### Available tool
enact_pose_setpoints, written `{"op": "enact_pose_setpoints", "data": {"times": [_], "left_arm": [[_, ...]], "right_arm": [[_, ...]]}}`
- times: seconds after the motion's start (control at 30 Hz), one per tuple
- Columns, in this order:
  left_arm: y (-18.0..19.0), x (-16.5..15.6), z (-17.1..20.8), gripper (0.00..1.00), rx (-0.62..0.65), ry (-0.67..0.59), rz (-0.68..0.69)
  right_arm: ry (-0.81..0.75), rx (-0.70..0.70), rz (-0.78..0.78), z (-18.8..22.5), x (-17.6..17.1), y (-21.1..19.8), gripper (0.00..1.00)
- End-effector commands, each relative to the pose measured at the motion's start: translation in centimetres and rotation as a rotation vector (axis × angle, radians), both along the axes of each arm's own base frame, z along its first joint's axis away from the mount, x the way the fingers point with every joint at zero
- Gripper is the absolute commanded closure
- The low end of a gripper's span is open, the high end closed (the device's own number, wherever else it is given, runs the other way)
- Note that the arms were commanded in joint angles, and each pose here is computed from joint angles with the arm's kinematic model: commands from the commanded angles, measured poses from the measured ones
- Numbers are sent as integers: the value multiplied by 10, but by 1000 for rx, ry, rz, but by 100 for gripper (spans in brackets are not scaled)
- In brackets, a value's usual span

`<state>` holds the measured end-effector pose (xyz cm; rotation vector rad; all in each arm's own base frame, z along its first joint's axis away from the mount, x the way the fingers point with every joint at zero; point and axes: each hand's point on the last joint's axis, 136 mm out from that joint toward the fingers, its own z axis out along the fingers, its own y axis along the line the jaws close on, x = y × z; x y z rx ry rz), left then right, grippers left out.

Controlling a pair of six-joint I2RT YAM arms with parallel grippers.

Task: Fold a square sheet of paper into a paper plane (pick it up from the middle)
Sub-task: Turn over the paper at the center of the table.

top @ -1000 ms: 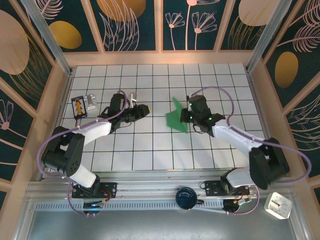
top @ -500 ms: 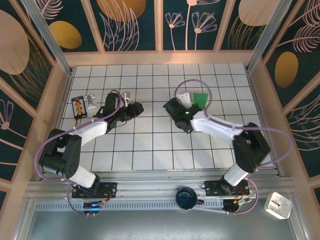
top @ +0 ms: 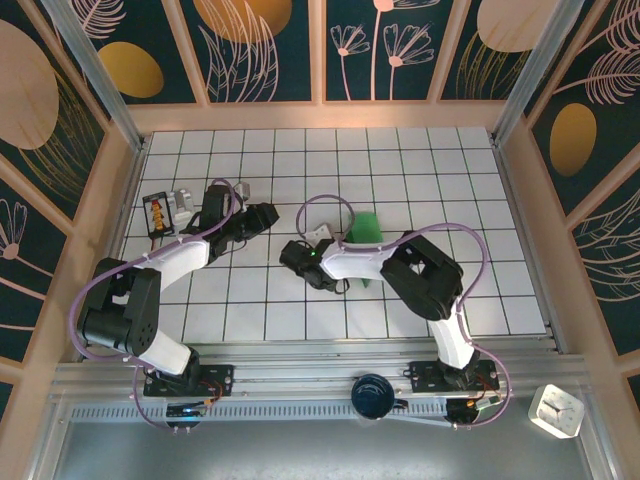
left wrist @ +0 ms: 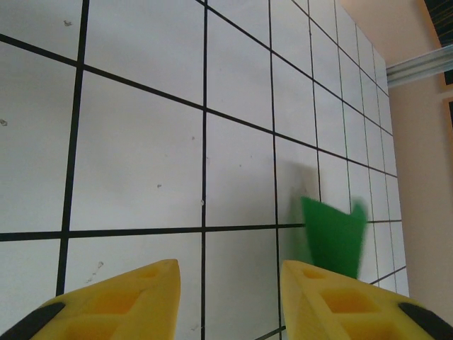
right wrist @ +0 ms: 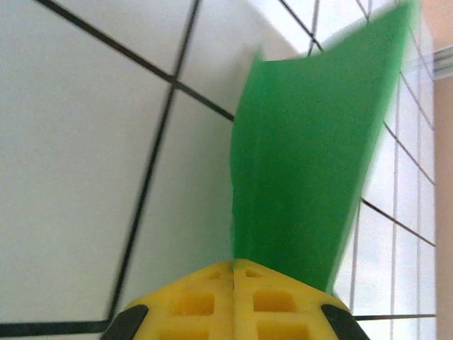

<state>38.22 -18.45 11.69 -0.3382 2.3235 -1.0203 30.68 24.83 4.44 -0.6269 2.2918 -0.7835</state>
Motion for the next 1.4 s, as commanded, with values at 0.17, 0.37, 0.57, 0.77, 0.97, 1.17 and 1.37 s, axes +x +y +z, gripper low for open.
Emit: {"op": "enact_pose_setpoints", "data": {"times": [0.17, 0.37, 0.57, 0.77, 0.97, 1.17, 1.37], "left_arm": [[0, -2, -1, 58, 9, 7, -22], [-5, -5, 2, 59, -34, 10, -40], [-32, -23, 5, 59, -102, 26, -98], [-106, -56, -4, 74, -173, 79, -273], [-151, -71, -34, 89, -189, 168, -386], [-162, -64, -54, 92, -173, 199, -435], [-148, -36, -77, 93, -94, 207, -415]], "right_arm": [[63, 146, 36, -24, -5, 44, 98], [92, 463, 111, 19, -8, 82, 80], [202, 942, 194, 73, -24, 80, 76], [286, 1207, 76, 56, -21, 21, 80], [318, 1309, -81, 22, -9, -1, 93], [367, 1349, -159, -6, -18, 5, 98], [397, 1394, -188, -14, -26, 32, 99]]}}
